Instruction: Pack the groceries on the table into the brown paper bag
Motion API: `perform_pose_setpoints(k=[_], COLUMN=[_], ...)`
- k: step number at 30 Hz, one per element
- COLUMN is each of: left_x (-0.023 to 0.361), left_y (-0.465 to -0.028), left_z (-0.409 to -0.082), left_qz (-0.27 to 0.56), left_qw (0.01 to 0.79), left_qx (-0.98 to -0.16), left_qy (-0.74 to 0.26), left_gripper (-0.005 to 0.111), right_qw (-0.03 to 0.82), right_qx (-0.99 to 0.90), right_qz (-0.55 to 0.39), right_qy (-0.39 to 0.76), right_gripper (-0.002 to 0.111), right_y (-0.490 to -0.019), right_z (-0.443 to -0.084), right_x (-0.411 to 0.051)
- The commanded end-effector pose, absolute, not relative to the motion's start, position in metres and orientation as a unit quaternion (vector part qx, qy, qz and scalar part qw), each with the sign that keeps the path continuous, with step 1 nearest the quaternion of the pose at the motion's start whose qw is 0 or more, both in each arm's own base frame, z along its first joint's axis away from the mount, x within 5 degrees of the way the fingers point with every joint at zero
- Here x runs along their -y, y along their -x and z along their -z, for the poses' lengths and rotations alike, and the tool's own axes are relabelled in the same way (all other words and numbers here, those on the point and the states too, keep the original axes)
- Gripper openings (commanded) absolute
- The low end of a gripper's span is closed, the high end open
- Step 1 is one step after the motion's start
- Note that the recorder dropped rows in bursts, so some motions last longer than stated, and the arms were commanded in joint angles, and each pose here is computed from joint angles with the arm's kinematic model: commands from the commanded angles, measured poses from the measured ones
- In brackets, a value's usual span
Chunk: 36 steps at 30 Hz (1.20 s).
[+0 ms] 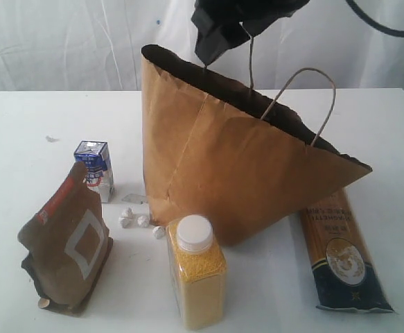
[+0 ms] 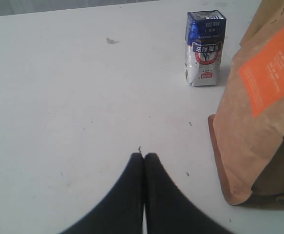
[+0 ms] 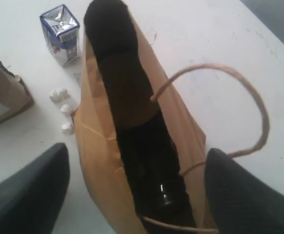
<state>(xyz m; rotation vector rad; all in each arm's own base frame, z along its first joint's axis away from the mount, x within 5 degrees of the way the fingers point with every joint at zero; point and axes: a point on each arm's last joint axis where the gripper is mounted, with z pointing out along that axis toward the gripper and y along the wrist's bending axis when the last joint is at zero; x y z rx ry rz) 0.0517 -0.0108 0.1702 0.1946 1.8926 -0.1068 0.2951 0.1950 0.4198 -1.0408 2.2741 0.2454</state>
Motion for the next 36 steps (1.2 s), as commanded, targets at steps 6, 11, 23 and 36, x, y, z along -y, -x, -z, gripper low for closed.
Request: perform_pose_setpoints(k=[6, 11, 23, 36], left_x=[0.011, 0.011, 0.011, 0.011], left_y=[-0.052, -0.052, -0.052, -0.052], left_z=[-0.169, -0.169, -0.169, -0.169], left_qz=[0.046, 0.046, 0.046, 0.046], left_qw=[0.579, 0.579, 0.579, 0.579], left_qx=[-0.81, -0.81, -0.81, -0.81], left_qy=[-0.082, -0.082, -0.082, -0.082], left_gripper=[0.0, 0.0, 0.0, 0.0], right_qw=[0.249, 0.212, 0.231, 0.25], right_qx=[-0.864, -0.879, -0.86, -0.846], right_qz=[-0.07, -0.061, -0.076, -0.064], right_qy=[0.432, 0.423, 0.448, 0.467], right_gripper=[0.066, 0.066, 0.066, 0.066], right_y=[-0.269, -0.26, -0.252, -0.269], right_z=[-0.39, -0.368, -0.347, -0.332], right_x=[-0.172, -0.152, -0.14, -0.147])
